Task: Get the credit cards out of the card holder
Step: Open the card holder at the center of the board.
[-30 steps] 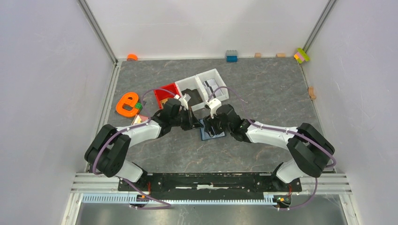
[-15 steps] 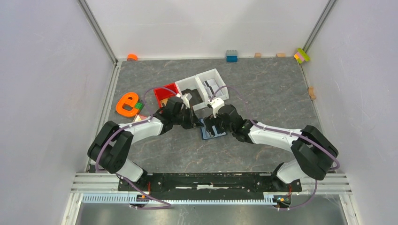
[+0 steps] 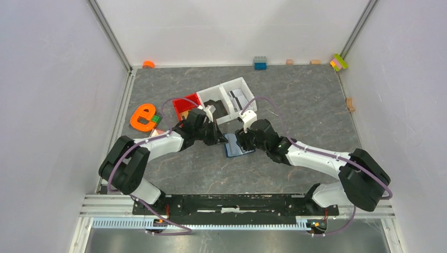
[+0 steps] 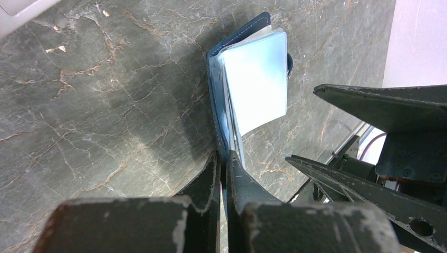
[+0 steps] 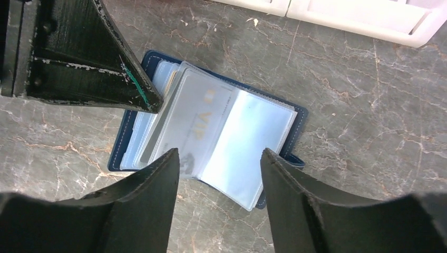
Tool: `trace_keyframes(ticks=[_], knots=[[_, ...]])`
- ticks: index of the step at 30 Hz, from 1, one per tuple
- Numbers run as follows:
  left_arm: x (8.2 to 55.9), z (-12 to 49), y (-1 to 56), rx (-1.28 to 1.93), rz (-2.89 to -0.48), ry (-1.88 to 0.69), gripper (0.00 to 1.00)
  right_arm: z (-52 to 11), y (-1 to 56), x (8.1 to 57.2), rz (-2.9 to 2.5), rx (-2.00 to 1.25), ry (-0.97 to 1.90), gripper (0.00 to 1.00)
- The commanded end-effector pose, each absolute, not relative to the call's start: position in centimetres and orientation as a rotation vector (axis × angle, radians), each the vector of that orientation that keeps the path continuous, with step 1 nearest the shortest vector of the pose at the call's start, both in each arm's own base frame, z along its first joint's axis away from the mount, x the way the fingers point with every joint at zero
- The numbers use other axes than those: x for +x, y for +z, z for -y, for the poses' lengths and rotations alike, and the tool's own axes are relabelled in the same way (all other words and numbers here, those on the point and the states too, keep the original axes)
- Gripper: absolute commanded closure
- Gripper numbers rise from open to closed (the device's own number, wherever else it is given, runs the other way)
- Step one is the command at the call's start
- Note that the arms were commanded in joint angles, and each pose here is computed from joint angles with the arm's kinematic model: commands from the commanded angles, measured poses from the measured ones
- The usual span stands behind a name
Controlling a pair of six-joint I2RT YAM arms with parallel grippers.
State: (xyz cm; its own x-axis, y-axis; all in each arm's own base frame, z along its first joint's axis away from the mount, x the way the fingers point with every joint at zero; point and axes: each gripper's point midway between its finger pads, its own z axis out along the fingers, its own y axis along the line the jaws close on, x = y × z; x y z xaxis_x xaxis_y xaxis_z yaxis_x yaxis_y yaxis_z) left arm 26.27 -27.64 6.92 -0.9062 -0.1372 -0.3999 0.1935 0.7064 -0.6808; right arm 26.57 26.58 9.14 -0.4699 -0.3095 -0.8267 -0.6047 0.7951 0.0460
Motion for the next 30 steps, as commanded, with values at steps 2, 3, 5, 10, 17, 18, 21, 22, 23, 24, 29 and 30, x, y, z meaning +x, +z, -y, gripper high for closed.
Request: trace_keyframes(ticks=[2,3,5,10,17,18,21,22,23,24,29,30], knots=[[27.2,28.0,7.3,0.098,-2.465,-1.027,0.98,-27.7,8.5,26.9,-2.094,-0.696,0.452,0.44],[27.2,27.9,7.1,0.095,-2.469,-1.019,0.98,-27.8,8.1,26.9,-2.103,-0.697,0.455,0.48],[27.3,27.8,6.9,0.090,-2.470,-1.007,0.98,-28.0,7.1,27.0,-2.127,-0.704,0.459,0.50],[27.2,28.3,7.0,0.105,-2.469,-1.045,0.98,-29.2,6.5,26.3,-2.140,-0.730,0.590,0.21],[27.1,28.5,7.0,0.111,-2.477,-1.063,0.98,-29.7,7.6,25.7,-2.094,-0.737,0.651,0.17],[27.0,28.6,7.0,0.115,-2.477,-1.066,0.98,-29.8,7.6,25.6,-2.094,-0.742,0.661,0.18],[27.0,28.6,7.1,0.114,-2.477,-1.072,0.98,-30.2,7.3,25.5,-2.101,-0.762,0.681,0.14],[27.0,28.6,7.1,0.114,-2.475,-1.072,0.98,-30.2,7.2,25.4,-2.108,-0.766,0.679,0.13],[27.0,28.6,7.1,0.115,-2.475,-1.072,0.98,-30.1,7.1,25.6,-2.115,-0.761,0.667,0.14],[27.0,28.5,7.2,0.113,-2.473,-1.072,0.98,-29.9,6.9,25.7,-2.125,-0.757,0.648,0.15],[27.0,28.6,7.2,0.113,-2.472,-1.071,0.98,-28.7,6.6,26.6,-2.153,-0.743,0.536,0.25],[27.0,28.6,7.3,0.113,-2.471,-1.071,0.98,-28.5,6.5,26.6,-2.159,-0.748,0.522,0.25]])
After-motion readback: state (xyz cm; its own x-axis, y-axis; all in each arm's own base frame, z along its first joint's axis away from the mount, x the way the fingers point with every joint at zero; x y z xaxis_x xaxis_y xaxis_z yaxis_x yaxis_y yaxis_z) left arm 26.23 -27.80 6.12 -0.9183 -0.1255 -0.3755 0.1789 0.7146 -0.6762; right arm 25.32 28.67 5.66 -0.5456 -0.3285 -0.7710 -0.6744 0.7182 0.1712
